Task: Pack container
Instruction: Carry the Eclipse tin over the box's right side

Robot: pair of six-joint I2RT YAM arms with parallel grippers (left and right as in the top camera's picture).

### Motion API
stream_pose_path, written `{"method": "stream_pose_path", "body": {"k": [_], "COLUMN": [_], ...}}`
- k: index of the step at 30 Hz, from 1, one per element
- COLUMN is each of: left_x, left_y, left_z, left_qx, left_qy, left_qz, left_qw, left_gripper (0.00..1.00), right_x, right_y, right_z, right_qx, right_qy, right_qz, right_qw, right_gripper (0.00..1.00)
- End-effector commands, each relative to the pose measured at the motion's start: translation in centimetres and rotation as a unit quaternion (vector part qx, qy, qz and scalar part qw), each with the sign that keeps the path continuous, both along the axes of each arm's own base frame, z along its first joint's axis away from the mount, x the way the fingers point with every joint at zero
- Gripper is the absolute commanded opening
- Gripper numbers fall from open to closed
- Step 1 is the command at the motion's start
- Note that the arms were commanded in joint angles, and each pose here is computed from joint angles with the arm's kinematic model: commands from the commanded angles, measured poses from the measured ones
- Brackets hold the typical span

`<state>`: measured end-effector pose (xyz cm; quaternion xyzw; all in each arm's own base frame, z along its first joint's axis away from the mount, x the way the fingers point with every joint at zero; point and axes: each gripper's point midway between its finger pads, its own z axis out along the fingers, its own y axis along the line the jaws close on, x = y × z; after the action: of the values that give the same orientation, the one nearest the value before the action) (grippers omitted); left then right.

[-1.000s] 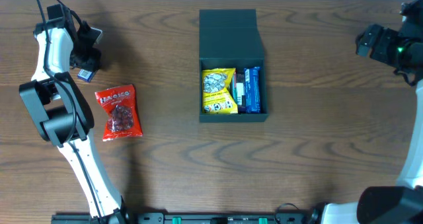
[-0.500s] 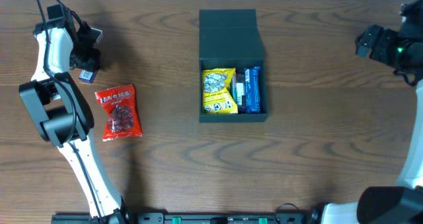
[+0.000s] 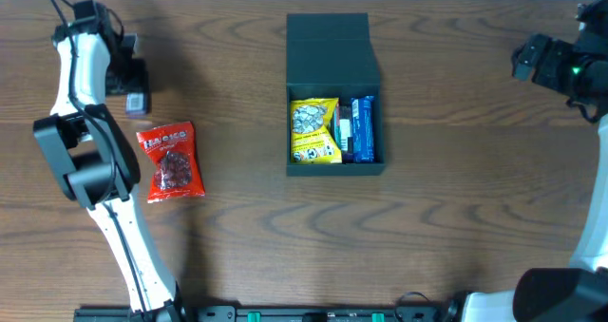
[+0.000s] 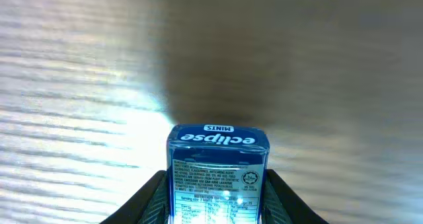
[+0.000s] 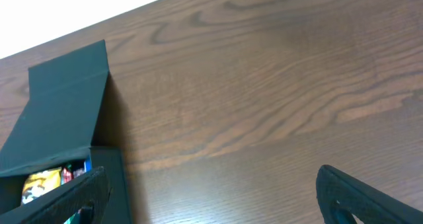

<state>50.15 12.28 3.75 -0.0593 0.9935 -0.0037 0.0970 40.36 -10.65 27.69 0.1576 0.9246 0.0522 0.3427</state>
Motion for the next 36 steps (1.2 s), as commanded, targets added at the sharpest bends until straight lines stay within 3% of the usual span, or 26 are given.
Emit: {"method": "stream_pose_path", "body": {"k": [1,6,10,17,24,26,30,33,34,36], "left_x": [3.4,5.9,5.7,1.0,-3.5,-4.5,-6.7,-8.5,-9.1,-9.7], "left_y": [-3.8,-11.9,-20.7,-35.6,-43.1,-44.8,-46.6,-47.0,-46.9,-46.6], "left_z": [5.6,13.2,15.5,14.9,13.4,12.7,11.5,10.6,10.4,10.2], "left_qx": [-0.019,-0.043,-0.067,-0.115,-0.123,-0.112,-0.063,-0.013,0.004,0.024], "left_qy": [-0.070,-0.149,-0.169,-0.140,-0.113,-0.115,-0.114,-0.104,-0.099,-0.094], "left_qz": [0.044,0.031,-0.020,-0.084,-0.146,-0.203,-0.364,-0.512,-0.564,-0.621], "left_qw": [0.996,0.987,0.983,0.980,0.975,0.966,0.922,0.853,0.820,0.778], "left_gripper": [0.06,0.06,0.06,0.06,0.06,0.06,0.06,0.06,0.06,0.06], "right_x": [0.0,0.0,0.0,0.3,1.0,1.2,1.4,1.4,1.3,1.3], "right_y": [-0.3,-0.3,-0.3,-0.5,-0.8,-1.0,-1.0,-1.0,-1.0,-1.0], "right_z": [-0.2,-0.2,-0.2,0.2,0.8,1.0,1.2,1.1,1.1,1.1], "right_qx": [0.006,0.006,0.006,0.002,-0.006,-0.010,-0.027,-0.036,-0.039,-0.041], "right_qy": [0.000,0.001,0.000,-0.010,-0.028,-0.034,-0.039,-0.037,-0.037,-0.036], "right_qz": [-0.008,-0.008,-0.008,-0.009,-0.010,-0.011,0.007,0.017,0.020,0.022], "right_qw": [1.000,1.000,1.000,1.000,1.000,0.999,0.999,0.998,0.998,0.998], "right_gripper": [0.99,0.99,0.99,0.99,0.99,0.99,0.99,0.99,0.99,0.99]}}
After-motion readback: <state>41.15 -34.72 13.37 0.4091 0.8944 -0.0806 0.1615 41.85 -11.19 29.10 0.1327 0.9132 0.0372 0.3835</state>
